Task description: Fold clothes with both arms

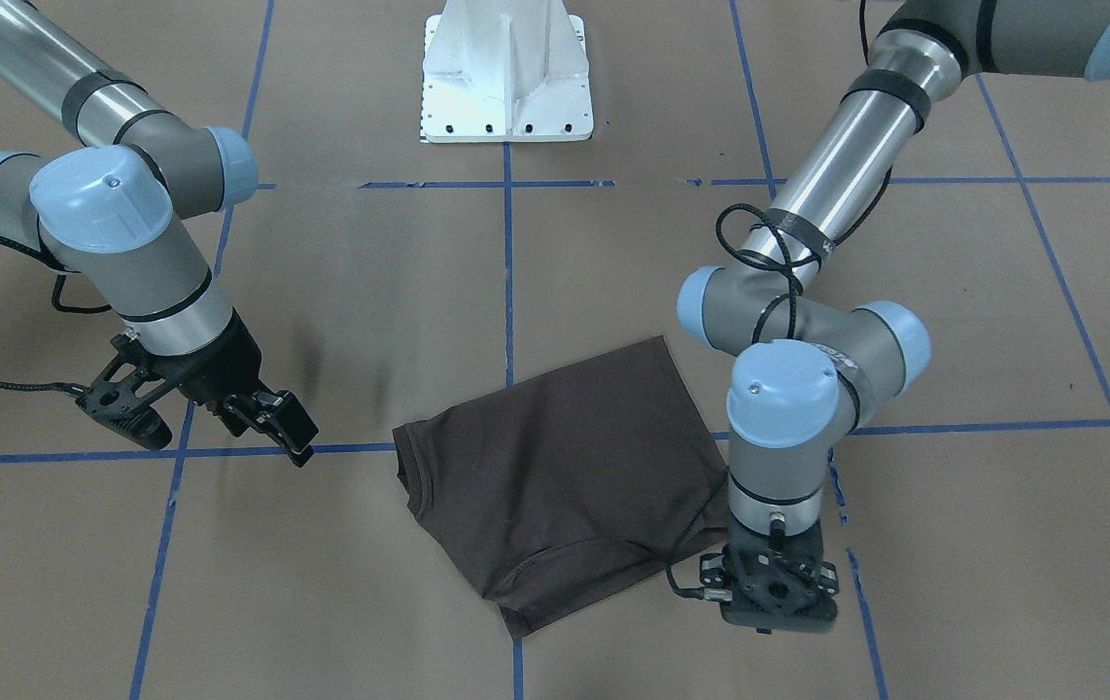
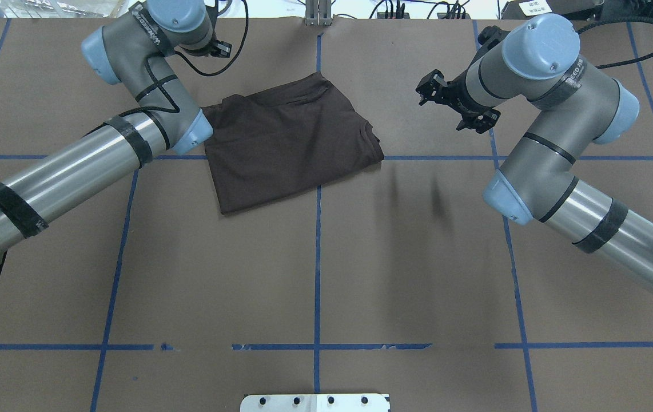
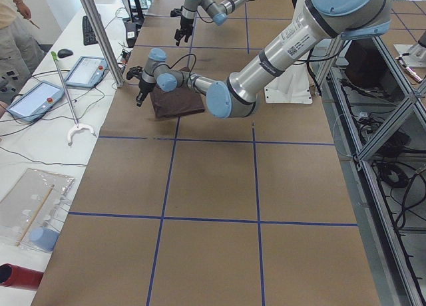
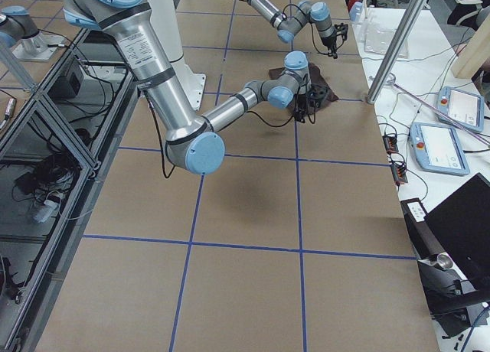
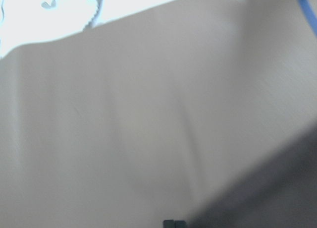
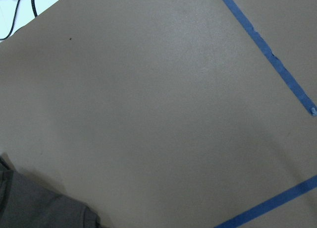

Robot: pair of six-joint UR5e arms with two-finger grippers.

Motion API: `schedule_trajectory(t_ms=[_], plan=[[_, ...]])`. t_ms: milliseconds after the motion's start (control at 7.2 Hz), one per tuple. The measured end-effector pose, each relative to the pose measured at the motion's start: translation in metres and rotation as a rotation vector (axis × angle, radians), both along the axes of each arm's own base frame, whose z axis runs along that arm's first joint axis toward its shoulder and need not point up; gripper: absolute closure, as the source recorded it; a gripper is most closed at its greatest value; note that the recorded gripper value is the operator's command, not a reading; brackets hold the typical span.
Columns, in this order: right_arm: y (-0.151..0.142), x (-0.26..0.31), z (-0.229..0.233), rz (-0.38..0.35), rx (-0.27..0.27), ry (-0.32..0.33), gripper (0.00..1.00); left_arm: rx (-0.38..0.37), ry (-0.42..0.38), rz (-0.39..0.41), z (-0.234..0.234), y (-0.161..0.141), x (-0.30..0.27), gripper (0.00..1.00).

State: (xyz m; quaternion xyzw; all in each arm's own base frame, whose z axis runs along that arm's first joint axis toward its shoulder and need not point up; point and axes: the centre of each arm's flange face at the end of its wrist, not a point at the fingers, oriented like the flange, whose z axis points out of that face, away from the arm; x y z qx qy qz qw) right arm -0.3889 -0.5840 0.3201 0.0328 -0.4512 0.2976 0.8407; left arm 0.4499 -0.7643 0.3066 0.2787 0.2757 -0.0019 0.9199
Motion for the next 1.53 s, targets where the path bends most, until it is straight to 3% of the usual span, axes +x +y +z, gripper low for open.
schedule_trajectory(t_ms=[416,555,833,972,1249,1388,1527], plan=[[0.000,0.004,-0.003,-0.004,0.002,-0.006,0.01,0.018,0.051,0.010,-0.021,-0.003,-0.032,1.00],[-0.006,0.017,0.000,-0.005,0.003,0.000,0.01,0.000,0.112,0.052,-0.012,0.007,-0.058,0.73],[-0.033,0.086,0.026,-0.092,0.045,0.061,0.00,-0.023,0.213,0.109,0.021,0.022,-0.155,0.34],[-0.051,0.143,0.048,-0.174,0.094,0.116,0.00,0.003,0.208,0.140,0.047,0.024,-0.223,0.00],[-0.073,0.261,0.090,-0.345,0.156,0.221,0.00,0.049,0.161,0.196,0.103,0.028,-0.354,0.00],[-0.071,0.315,0.115,-0.428,0.176,0.237,0.00,0.035,0.136,0.214,0.120,0.032,-0.403,0.00],[-0.062,0.361,0.141,-0.474,0.172,0.207,0.00,-0.003,0.113,0.240,0.134,0.046,-0.438,0.00]])
